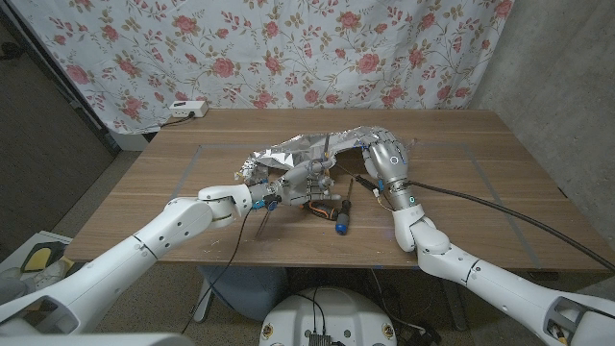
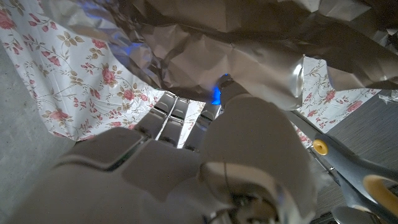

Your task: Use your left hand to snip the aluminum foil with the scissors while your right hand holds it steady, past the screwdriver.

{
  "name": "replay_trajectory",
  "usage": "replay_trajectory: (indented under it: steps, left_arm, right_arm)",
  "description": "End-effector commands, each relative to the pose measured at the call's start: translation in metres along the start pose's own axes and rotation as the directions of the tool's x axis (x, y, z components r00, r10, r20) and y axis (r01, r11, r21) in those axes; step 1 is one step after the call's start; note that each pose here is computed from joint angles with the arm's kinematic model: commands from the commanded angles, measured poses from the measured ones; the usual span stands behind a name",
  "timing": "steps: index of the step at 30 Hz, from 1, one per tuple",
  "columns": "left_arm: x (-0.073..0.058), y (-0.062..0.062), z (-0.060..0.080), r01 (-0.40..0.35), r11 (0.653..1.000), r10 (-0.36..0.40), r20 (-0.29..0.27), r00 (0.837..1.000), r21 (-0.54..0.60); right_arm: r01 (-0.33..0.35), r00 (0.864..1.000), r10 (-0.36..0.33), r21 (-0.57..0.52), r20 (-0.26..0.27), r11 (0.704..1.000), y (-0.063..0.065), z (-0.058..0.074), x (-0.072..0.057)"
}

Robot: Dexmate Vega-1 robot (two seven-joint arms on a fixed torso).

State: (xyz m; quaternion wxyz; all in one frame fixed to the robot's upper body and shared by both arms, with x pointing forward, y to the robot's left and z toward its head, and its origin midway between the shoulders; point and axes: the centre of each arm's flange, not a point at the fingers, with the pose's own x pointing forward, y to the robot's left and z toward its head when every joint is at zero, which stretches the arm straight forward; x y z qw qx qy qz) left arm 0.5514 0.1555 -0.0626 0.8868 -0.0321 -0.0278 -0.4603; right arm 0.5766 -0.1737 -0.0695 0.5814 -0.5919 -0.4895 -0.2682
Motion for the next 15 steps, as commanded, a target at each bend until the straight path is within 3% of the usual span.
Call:
replay_trajectory:
  steps: [1,11,15]
  left_arm:
    - [0.004,0.003,0.0,0.005,1.0,-0.005,0.003,1.0,-0.006]
    - [0.011,0.002,0.002,0.025,1.0,-0.025,-0.006,1.0,0.001]
    - [0.014,0.002,0.002,0.031,0.999,-0.031,0.015,0.999,-0.013]
  right_arm:
    - [-0.003,1.0,0.003,0.006,0.001,1.0,0.006,-0.003,0.003]
    - [-0.004,1.0,0.005,0.01,-0.005,1.0,0.01,-0.008,0.004]
    - [-0.005,1.0,0.005,0.01,-0.012,1.0,0.011,-0.01,0.004]
